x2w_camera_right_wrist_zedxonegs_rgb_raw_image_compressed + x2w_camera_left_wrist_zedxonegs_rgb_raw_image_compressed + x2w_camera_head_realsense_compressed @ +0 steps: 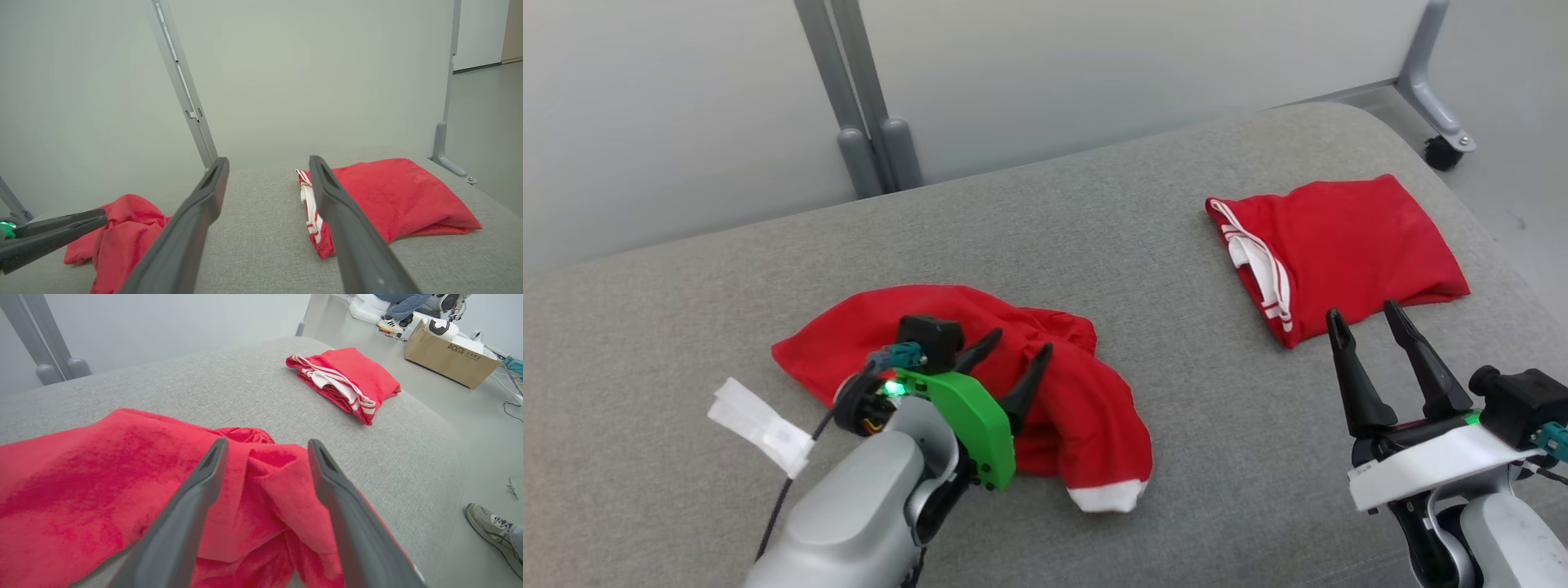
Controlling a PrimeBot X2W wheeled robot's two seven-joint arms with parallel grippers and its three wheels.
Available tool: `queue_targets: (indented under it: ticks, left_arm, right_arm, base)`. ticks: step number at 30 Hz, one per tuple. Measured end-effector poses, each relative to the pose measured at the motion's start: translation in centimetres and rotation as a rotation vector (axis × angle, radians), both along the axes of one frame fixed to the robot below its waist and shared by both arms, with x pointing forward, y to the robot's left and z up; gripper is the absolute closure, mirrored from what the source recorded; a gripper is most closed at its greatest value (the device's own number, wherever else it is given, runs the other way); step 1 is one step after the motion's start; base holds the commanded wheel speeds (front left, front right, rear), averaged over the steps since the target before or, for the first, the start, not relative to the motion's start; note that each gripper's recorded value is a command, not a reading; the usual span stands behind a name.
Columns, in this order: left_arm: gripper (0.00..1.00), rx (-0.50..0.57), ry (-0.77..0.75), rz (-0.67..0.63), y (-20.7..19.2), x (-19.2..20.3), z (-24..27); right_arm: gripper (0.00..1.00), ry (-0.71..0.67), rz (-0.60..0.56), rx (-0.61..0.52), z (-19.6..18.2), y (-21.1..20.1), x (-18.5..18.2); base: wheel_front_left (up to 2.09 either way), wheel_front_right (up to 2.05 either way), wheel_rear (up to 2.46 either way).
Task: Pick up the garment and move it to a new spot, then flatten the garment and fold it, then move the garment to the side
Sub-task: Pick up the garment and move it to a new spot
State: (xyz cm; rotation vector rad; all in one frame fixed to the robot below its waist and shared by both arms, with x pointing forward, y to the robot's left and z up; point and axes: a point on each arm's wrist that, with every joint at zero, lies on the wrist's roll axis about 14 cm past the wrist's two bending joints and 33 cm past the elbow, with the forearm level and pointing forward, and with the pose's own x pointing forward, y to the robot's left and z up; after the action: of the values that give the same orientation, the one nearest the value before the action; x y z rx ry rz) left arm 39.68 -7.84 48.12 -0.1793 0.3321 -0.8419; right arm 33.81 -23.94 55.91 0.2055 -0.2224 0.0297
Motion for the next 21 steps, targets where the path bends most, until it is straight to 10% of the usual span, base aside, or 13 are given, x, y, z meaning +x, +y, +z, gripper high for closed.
queue_targets:
  ticks: [10,21]
  left_arm:
    - [0.0,-0.035,-0.194,0.343,13.3,3.9,5.7]
    - [0.0,-0.109,-0.29,0.693,23.6,-1.0,6.7]
  right_arm:
    - [0.0,-0.029,0.093,0.002,0.8,3.0,1.9]
    - [0.0,-0.048,0.154,0.01,1.3,5.4,2.5]
  base:
    - [0.0,0.0,0.0]
    - [0.0,0.0,0.0]
